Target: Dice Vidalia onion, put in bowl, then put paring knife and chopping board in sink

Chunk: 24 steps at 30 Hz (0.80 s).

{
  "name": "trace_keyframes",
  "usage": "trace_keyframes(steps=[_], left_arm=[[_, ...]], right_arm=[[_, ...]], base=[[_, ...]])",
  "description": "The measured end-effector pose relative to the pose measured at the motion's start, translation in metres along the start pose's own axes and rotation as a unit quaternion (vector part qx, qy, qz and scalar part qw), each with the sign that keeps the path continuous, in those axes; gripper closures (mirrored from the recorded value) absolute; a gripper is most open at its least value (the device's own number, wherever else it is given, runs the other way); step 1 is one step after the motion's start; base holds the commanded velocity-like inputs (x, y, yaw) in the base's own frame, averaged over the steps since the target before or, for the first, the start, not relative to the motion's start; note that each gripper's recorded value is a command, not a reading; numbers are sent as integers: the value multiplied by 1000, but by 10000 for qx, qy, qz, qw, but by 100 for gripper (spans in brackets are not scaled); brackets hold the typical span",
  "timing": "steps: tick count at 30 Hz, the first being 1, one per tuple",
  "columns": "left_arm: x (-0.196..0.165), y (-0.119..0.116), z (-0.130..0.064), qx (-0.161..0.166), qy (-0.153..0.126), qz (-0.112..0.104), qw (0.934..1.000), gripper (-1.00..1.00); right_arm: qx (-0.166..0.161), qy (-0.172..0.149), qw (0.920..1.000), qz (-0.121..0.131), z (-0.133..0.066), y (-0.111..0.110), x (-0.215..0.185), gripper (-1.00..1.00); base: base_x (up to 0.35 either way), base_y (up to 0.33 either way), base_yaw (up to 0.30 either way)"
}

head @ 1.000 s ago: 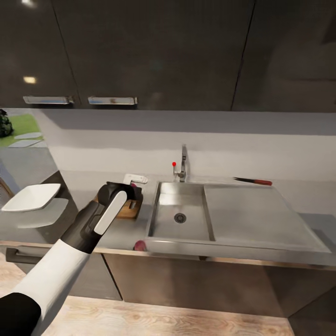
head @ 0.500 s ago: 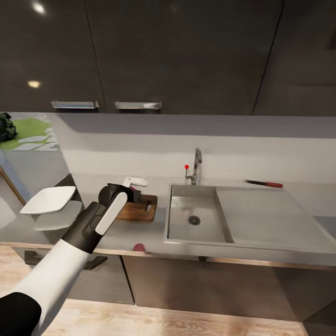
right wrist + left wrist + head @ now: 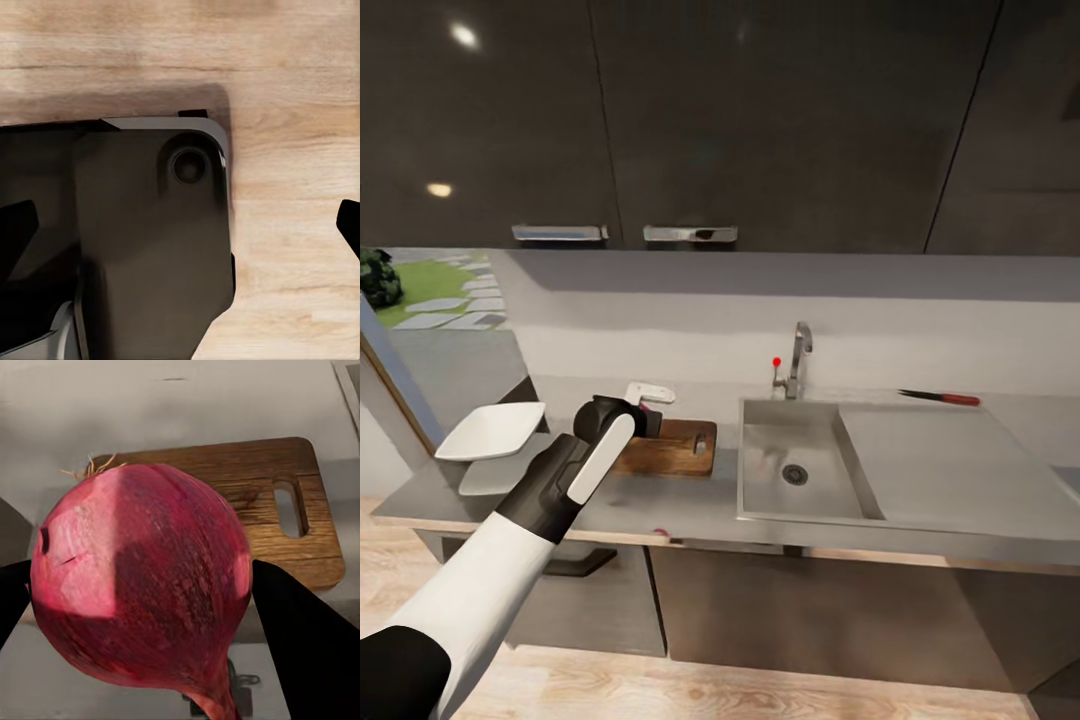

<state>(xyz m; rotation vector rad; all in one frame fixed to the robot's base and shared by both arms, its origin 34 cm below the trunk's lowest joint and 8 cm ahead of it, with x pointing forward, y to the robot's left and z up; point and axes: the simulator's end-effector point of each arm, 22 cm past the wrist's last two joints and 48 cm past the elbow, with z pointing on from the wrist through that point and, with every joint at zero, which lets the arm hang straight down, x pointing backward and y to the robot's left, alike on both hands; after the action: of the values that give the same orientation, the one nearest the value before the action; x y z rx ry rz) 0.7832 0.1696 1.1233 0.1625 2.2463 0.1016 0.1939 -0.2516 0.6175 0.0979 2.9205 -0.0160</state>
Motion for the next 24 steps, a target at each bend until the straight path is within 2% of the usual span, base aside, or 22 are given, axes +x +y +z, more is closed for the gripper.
trace_keyframes(steps=[12,24], left_arm=[[14,5,9,-62,194,-14,9998,100],[27,3,21,-58,372,-6,9993,100]], right_arm=[[-9,-8,10000,-6,0,1,0,-100],[-5,55,10000,-8,0,1,4,-100]], base=[[267,1,0],[35,0,0]])
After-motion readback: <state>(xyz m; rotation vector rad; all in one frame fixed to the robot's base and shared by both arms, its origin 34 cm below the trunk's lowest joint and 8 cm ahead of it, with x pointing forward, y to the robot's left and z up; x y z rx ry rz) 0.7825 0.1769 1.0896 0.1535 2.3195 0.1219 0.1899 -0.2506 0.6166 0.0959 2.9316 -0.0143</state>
